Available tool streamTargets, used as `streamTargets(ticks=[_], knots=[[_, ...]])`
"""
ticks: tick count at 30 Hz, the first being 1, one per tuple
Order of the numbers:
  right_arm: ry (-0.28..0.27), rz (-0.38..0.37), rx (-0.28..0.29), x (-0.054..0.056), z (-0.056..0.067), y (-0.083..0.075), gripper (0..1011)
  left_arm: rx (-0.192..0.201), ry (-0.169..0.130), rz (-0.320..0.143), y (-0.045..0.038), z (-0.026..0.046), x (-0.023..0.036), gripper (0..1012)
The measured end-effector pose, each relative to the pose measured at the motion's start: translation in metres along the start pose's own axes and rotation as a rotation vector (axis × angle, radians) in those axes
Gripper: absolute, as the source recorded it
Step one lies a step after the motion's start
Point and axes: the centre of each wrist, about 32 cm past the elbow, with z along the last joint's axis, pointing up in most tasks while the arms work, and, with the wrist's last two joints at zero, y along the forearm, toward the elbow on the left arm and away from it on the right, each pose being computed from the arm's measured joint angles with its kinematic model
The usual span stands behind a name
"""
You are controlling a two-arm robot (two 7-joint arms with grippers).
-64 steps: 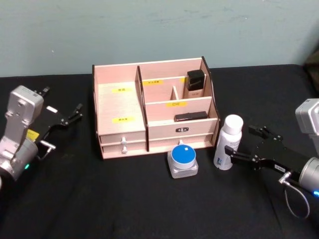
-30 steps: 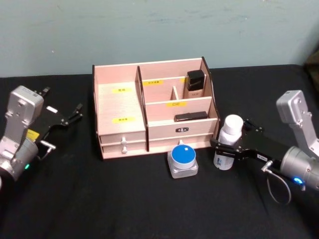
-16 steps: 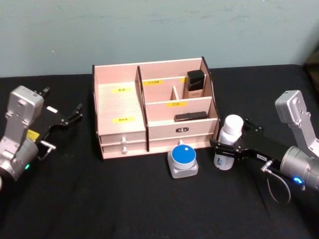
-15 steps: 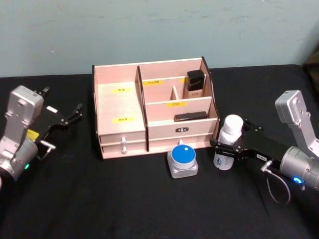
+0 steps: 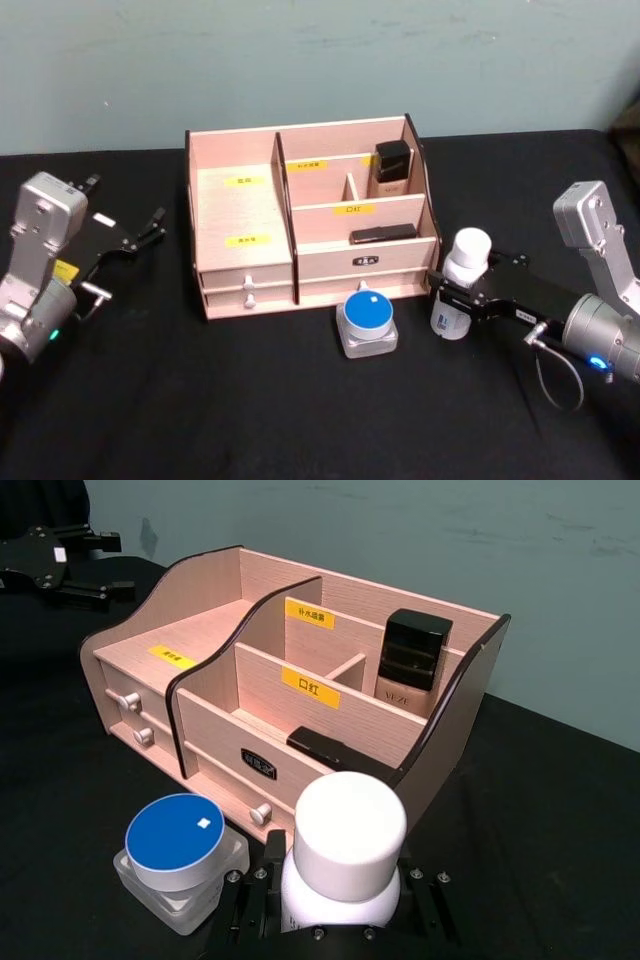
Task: Pick up the facial cleanser and watermelon frost from the table and place them into the tiered storage box.
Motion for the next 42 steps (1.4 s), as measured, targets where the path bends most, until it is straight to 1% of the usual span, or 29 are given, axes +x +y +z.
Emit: streamTargets(ticks=[15, 18, 21, 25, 29, 34, 35, 38, 39, 41, 42], knots=[[0.001, 0.000, 0.001, 0.000, 0.000, 0.000, 593, 0.000, 0.000, 0.000, 0.0000, 0.0000, 0.0000, 1010], [0.012, -0.003, 0.002, 0.001, -0.001, -0.001, 593, 0.000, 0.000, 0.000, 0.0000, 0.0000, 0.0000, 1010], [0.019, -0.005, 0.001, 0.002, -0.002, -0.002, 593, 0.000, 0.000, 0.000, 0.0000, 0.0000, 0.0000, 1010], [0.015, -0.006, 0.000, 0.002, 0.001, -0.007, 593, 0.000, 0.000, 0.000, 0.0000, 0.0000, 0.0000, 1010], [0.003, -0.005, 0.010, 0.002, 0.009, -0.011, 593, 0.000, 0.000, 0.000, 0.0000, 0.0000, 0.0000, 1009], [-0.020, 0.007, 0.034, -0.002, 0.023, -0.018, 593, 0.000, 0.000, 0.000, 0.0000, 0.0000, 0.0000, 1010], [-0.026, 0.012, 0.042, -0.003, 0.029, -0.020, 593, 0.000, 0.000, 0.000, 0.0000, 0.0000, 0.0000, 1010], [-0.035, 0.023, 0.057, -0.005, 0.037, -0.021, 593, 0.000, 0.000, 0.000, 0.0000, 0.0000, 0.0000, 1010], [-0.040, 0.032, 0.067, -0.007, 0.042, -0.021, 593, 0.000, 0.000, 0.000, 0.0000, 0.0000, 0.0000, 1010], [-0.048, 0.040, 0.079, -0.008, 0.049, -0.021, 593, 0.000, 0.000, 0.000, 0.0000, 0.0000, 0.0000, 1010], [-0.055, 0.049, 0.090, -0.008, 0.055, -0.020, 593, 0.000, 0.000, 0.000, 0.0000, 0.0000, 0.0000, 1009]])
